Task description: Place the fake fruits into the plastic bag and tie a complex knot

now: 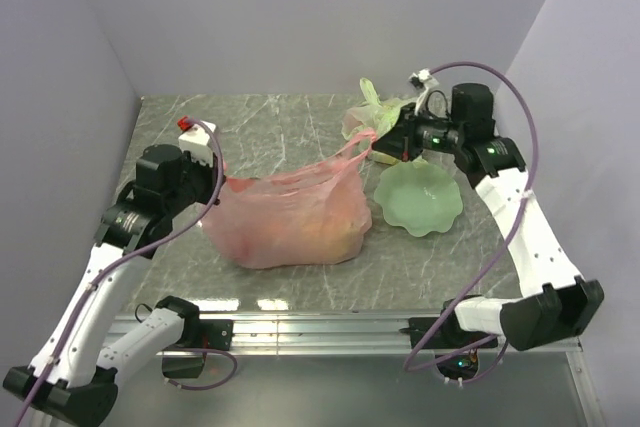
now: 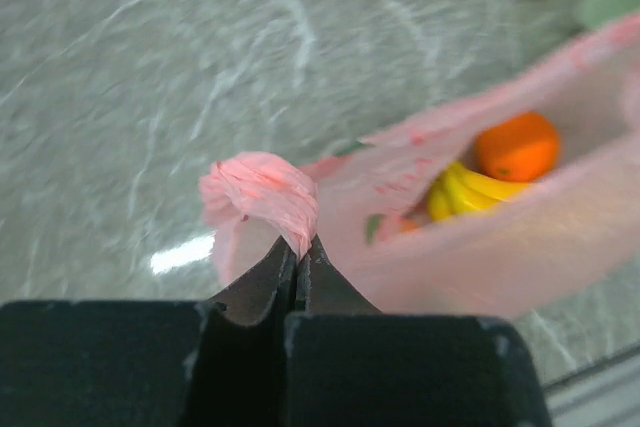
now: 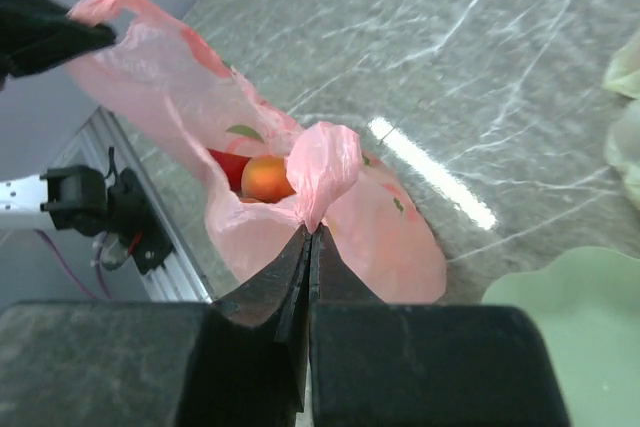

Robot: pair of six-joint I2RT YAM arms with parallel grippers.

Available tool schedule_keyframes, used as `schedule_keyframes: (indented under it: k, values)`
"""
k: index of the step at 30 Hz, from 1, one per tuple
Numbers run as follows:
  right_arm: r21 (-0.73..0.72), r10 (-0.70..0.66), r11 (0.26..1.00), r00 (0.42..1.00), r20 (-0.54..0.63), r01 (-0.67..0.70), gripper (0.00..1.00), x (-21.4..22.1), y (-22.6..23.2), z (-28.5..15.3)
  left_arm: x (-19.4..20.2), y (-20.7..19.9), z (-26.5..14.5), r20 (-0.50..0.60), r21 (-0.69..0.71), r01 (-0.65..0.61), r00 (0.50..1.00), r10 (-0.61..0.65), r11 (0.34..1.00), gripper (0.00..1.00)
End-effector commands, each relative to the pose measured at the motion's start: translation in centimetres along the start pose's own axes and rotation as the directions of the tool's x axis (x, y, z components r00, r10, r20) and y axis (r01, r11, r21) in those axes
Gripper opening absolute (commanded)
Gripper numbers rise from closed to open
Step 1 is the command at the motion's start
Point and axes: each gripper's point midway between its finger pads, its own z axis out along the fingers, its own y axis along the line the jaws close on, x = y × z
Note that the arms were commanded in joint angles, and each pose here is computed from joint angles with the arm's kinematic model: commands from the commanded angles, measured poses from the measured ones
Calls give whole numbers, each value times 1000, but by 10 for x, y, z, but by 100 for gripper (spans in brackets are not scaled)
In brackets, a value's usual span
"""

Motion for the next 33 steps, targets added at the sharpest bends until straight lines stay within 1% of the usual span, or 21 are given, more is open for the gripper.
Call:
schedule_keyframes:
  k: [1, 2, 5, 7, 8, 10, 11, 12, 13, 14, 15, 16, 17, 19, 21, 22, 23, 24, 26, 30, 33]
  values:
    - [-46, -156, 986, 982, 105, 162, 0, -51, 32, -9, -33, 33, -11, 119, -191, 99, 990, -77, 977, 0]
    - [-61, -170, 982, 979, 111, 178, 0, -57, 40, -12, -49, 37, -19, 160, -212, 111, 984, -78, 971, 0]
    - [-90, -242, 962, 955, 171, 260, 0, -80, 67, -27, -68, 38, -27, 196, -208, 141, 975, -100, 968, 1]
    - [-86, -304, 942, 935, 183, 323, 0, -84, 75, -30, -62, 32, -18, 149, -176, 129, 983, -103, 976, 7]
    - [-68, -310, 943, 936, 166, 325, 0, -79, 73, -28, -57, 30, -18, 116, -169, 132, 987, -113, 977, 16]
    - [-81, -328, 937, 935, 137, 341, 0, -64, 75, -21, -54, 9, -11, 60, -44, 96, 994, -93, 994, 28]
    - [-82, -329, 936, 935, 133, 341, 0, -60, 74, -19, -64, -4, -16, 72, 29, 74, 995, -76, 997, 48]
    - [-97, -329, 934, 935, 131, 343, 0, -56, 78, -18, -70, -26, -21, 84, 160, 19, 996, -33, 987, 57]
    - [-103, -323, 936, 939, 119, 336, 0, -49, 77, -15, -78, -39, -27, 110, 236, -17, 994, -9, 972, 66]
    - [-108, -326, 935, 938, 118, 338, 0, -48, 78, -14, -91, -49, -37, 159, 286, -59, 987, 14, 956, 81]
    - [-112, -329, 933, 937, 118, 342, 0, -47, 79, -14, -106, -58, -42, 227, 327, -115, 973, 40, 938, 88]
    - [-117, -330, 932, 936, 118, 343, 0, -47, 81, -14, -110, -75, -50, 257, 416, -169, 964, 62, 893, 92]
    - [-124, -332, 930, 936, 121, 346, 0, -47, 83, -15, -116, -82, -55, 305, 447, -249, 945, 115, 859, 99]
    - [-138, -342, 924, 933, 117, 356, 0, -46, 86, -14, -117, -105, -55, 335, 568, -322, 931, 145, 758, 99]
    - [-146, -353, 919, 928, 117, 368, 0, -45, 87, -13, -125, -118, -51, 348, 617, -333, 928, 132, 713, 99]
    - [-150, -356, 917, 928, 113, 370, 0, -44, 87, -13, -130, -123, -39, 352, 637, -342, 926, 133, 691, 99]
    - [-156, -359, 915, 927, 111, 373, 0, -42, 88, -14, -134, -135, -41, 381, 667, -377, 914, 141, 642, 99]
    - [-164, -366, 910, 924, 113, 380, 0, -41, 90, -14, -134, -142, -30, 377, 686, -382, 915, 146, 619, 99]
    - [-176, -374, 905, 921, 111, 388, 0, -38, 91, -15, -139, -161, -26, 446, 695, -463, 878, 174, 550, 99]
    - [-196, -401, 887, 908, 119, 418, 0, -33, 96, -20, -133, -187, 0, 478, 737, -502, 860, 176, 452, 99]
    - [-220, -414, 875, 902, 120, 431, 0, -30, 100, -22, -134, -202, 13, 493, 753, -505, 858, 146, 423, 99]
